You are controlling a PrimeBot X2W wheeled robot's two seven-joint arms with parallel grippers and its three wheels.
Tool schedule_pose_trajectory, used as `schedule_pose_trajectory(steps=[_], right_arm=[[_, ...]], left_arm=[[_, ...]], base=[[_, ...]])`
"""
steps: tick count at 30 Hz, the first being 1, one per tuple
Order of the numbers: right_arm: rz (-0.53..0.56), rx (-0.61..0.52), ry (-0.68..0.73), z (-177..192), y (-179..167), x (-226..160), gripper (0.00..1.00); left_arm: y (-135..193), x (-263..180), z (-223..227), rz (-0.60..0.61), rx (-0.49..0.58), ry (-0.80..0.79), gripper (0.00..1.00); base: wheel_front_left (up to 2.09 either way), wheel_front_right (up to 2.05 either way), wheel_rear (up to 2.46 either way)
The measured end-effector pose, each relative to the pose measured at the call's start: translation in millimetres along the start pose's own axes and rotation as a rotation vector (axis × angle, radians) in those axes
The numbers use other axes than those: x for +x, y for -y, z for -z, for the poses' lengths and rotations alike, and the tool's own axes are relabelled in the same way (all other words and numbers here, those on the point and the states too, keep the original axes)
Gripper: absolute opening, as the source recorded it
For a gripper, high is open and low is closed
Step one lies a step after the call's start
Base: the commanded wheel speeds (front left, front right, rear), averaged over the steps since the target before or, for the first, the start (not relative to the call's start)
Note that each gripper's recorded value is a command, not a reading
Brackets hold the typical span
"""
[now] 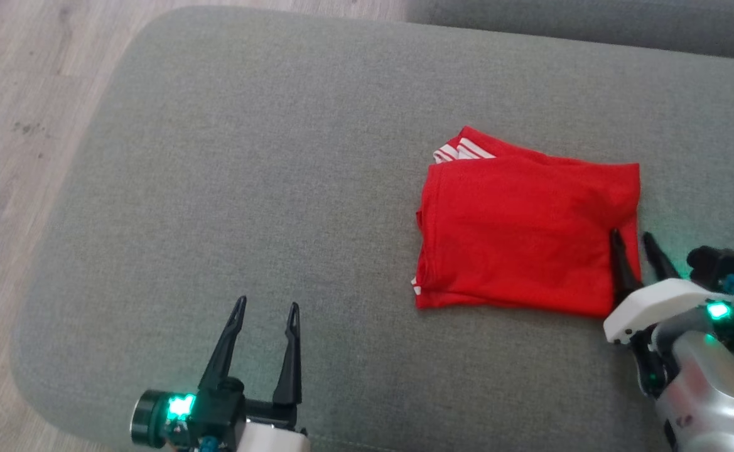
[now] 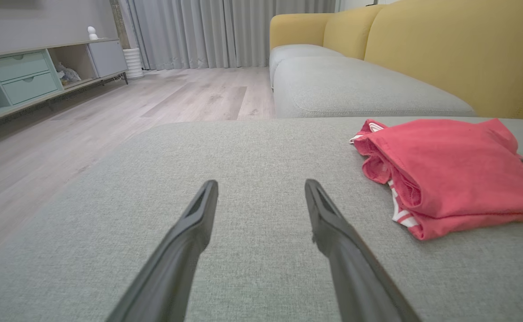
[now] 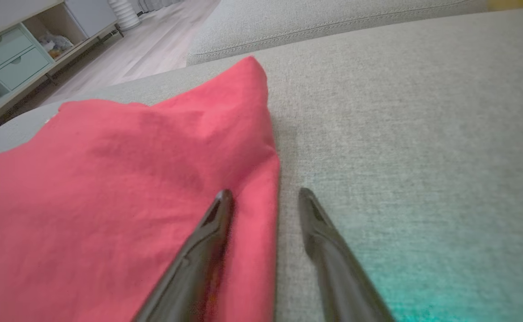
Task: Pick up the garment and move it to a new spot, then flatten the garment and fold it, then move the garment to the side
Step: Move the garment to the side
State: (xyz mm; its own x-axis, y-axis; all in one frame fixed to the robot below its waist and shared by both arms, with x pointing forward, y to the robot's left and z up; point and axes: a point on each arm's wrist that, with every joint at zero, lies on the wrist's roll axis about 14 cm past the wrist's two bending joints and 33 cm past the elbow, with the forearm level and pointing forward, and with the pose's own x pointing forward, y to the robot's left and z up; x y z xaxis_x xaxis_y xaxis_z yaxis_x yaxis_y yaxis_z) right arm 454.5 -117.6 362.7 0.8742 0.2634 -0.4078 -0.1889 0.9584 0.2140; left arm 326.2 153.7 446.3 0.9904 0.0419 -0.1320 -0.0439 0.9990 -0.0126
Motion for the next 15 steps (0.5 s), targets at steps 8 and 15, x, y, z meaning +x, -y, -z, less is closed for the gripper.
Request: schedule_pose_trajectory(steps=[8, 15], right_arm=[[0.003, -0.001, 0.066, -21, 8, -6, 0.00], [0.157, -0.045, 0.170, -59, 83, -36, 0.00]], left_arm=[[13, 10, 1, 0.042, 0.002, -0.002, 1.00], [52, 34, -1, 0.176, 0.002, 0.006, 1.00]], base=[[0.00, 0.00, 0.00], [0.00, 0.00, 0.00]])
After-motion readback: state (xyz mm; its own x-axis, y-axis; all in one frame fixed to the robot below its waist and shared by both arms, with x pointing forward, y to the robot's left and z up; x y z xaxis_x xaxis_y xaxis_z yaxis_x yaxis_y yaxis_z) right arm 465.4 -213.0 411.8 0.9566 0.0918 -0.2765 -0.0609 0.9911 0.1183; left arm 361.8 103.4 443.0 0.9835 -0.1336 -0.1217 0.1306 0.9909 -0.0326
